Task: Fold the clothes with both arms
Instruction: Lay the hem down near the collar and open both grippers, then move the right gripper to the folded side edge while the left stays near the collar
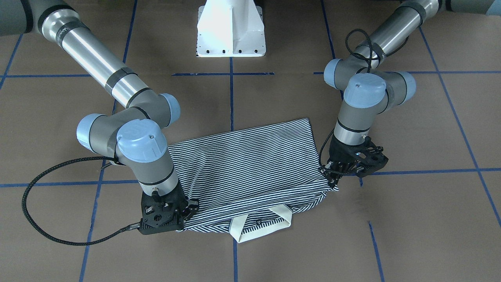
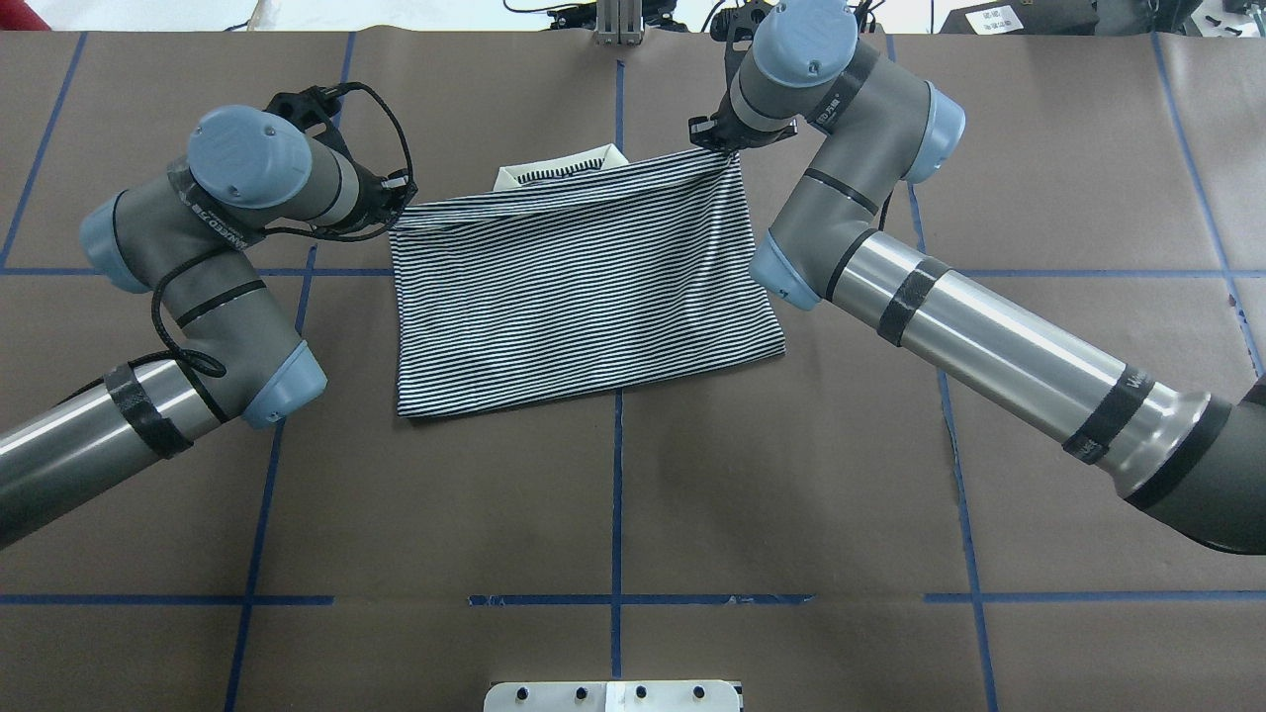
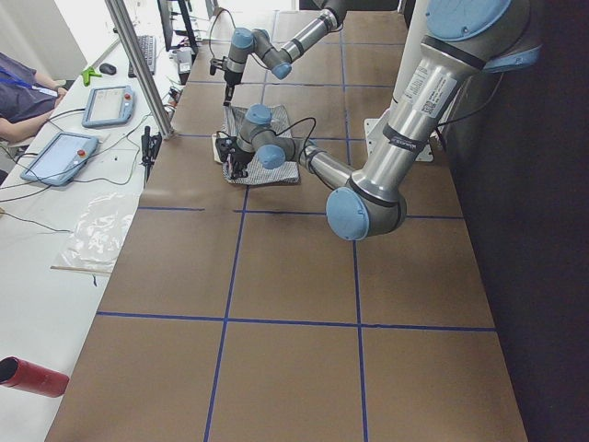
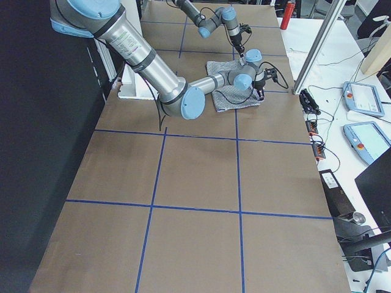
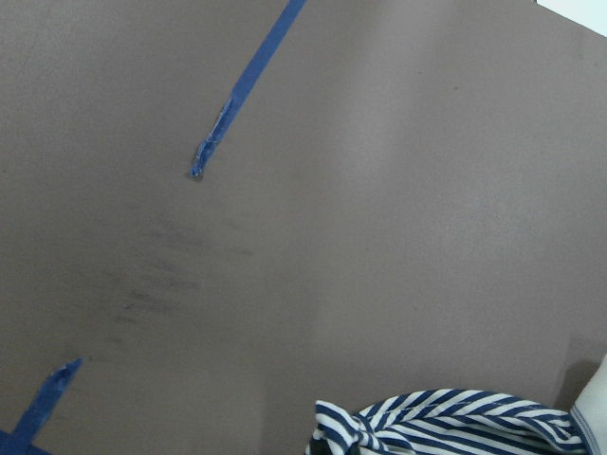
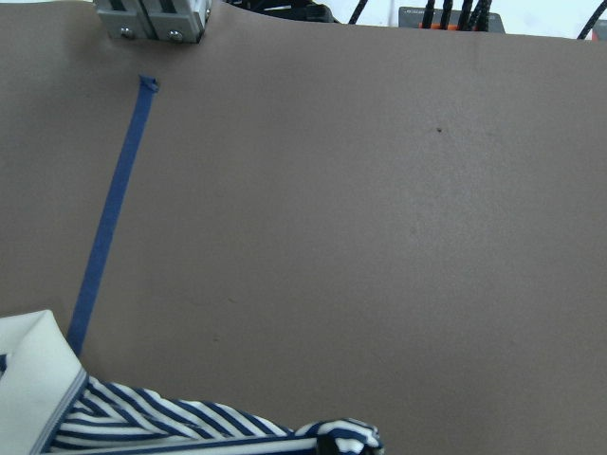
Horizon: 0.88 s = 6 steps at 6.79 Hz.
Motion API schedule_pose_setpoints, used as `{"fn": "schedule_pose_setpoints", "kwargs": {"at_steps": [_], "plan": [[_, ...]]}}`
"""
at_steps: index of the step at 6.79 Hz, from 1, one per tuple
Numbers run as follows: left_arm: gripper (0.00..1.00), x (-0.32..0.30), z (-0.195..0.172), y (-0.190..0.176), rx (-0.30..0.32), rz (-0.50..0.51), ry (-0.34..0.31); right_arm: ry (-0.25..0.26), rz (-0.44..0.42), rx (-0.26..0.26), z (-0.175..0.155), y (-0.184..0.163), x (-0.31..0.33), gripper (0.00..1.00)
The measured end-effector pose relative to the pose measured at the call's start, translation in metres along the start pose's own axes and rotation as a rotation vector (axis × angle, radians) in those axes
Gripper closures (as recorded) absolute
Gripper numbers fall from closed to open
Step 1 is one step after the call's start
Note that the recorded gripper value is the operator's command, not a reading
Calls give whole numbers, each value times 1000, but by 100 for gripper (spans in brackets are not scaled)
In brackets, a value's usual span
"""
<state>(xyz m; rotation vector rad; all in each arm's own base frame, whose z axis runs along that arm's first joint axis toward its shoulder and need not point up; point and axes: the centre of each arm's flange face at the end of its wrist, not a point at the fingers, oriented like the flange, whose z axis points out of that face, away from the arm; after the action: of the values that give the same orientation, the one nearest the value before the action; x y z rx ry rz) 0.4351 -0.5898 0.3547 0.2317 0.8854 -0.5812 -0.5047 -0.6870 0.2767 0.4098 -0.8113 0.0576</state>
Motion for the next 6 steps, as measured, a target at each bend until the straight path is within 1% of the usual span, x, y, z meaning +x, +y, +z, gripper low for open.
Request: {"fn": "schedule_pose_setpoints", "kwargs": {"at_steps": [1,2,3,5,6], "plan": [[95,3,-1,0,0,1,5,-15,-5,10,-2,0,-3,100],[43,5,-3,0,0,1,9,-23,-8,15,-3,-1,-5,15],[0,8,-4,0,1,1,13,-27,-10,17,-3,0,-6,0],[0,11,-5,0,1,9,16,-21,-12,14,0,3,-1,0],[0,12,-6,0,1,28,17,-17,-16,8,3,7,4,0]]}}
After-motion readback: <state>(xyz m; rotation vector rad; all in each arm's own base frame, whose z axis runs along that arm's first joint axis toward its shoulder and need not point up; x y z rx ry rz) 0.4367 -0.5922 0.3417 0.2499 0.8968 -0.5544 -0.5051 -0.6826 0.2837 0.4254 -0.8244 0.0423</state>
